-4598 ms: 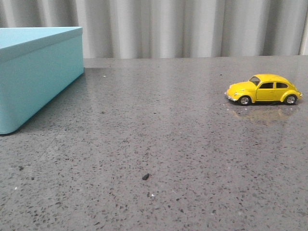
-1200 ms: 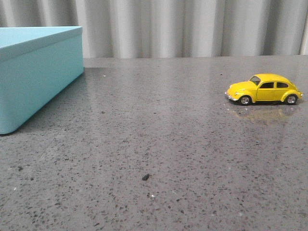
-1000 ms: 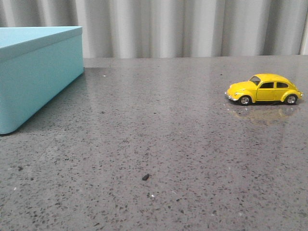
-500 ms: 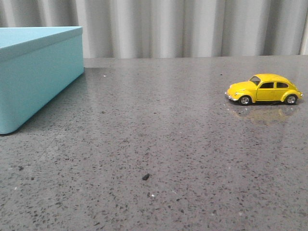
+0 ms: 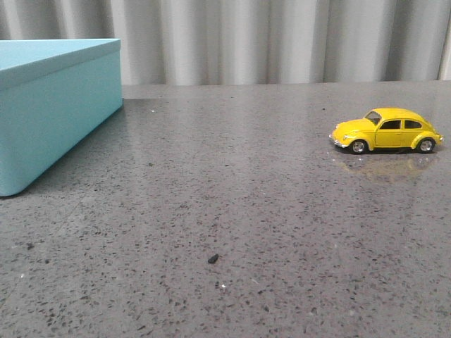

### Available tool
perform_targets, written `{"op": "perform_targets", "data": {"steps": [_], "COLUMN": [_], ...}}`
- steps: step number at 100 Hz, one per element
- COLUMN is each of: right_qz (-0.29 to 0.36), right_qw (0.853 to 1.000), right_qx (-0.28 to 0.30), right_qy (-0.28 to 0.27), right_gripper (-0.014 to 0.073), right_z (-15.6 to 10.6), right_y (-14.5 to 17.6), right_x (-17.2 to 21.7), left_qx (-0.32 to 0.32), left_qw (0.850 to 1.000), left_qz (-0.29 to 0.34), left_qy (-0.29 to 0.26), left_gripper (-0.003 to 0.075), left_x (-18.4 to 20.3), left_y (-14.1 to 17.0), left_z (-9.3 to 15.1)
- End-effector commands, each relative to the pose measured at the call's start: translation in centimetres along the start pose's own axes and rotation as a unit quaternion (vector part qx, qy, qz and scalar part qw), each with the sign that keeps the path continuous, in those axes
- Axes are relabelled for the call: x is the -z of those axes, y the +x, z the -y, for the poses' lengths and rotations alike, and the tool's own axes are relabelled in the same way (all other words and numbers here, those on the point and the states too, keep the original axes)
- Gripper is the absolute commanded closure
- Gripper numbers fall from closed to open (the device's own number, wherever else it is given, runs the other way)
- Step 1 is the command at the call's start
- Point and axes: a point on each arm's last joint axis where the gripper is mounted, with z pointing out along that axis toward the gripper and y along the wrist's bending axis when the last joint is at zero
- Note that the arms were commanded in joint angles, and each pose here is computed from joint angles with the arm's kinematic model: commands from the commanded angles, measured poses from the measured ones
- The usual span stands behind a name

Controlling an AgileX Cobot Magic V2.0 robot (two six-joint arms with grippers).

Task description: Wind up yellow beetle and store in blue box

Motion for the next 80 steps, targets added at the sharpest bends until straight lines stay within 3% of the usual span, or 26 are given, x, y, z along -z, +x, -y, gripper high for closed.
{"op": "perform_targets", "data": {"steps": [1, 35, 80], "right_qz": [0.004, -0.078, -0.199], "right_qw": [1.0, 0.992, 0.977], "right_qx": [0.01, 0.048, 0.007], "right_qy": [-0.023, -0.081, -0.079], "right_gripper": [0.0656, 0.0655, 0.0655], "right_z": [-0.6, -3.5, -4.3], "right_y": [-3.1, -9.3, -11.8], "right_x": [-0.5, -6.4, -13.3], "left_qx": [0.005, 0.006, 0.007], "left_qw": [0.999, 0.999, 0.999], "left_qz": [0.05, 0.05, 0.051], "left_qy": [0.003, 0.003, 0.003], "left_gripper": [0.0741, 0.0741, 0.0741], "left_x": [0.0, 0.0, 0.0], "left_y": [-1.8, -1.8, -1.8], "left_z": [0.1, 0.1, 0.1]}}
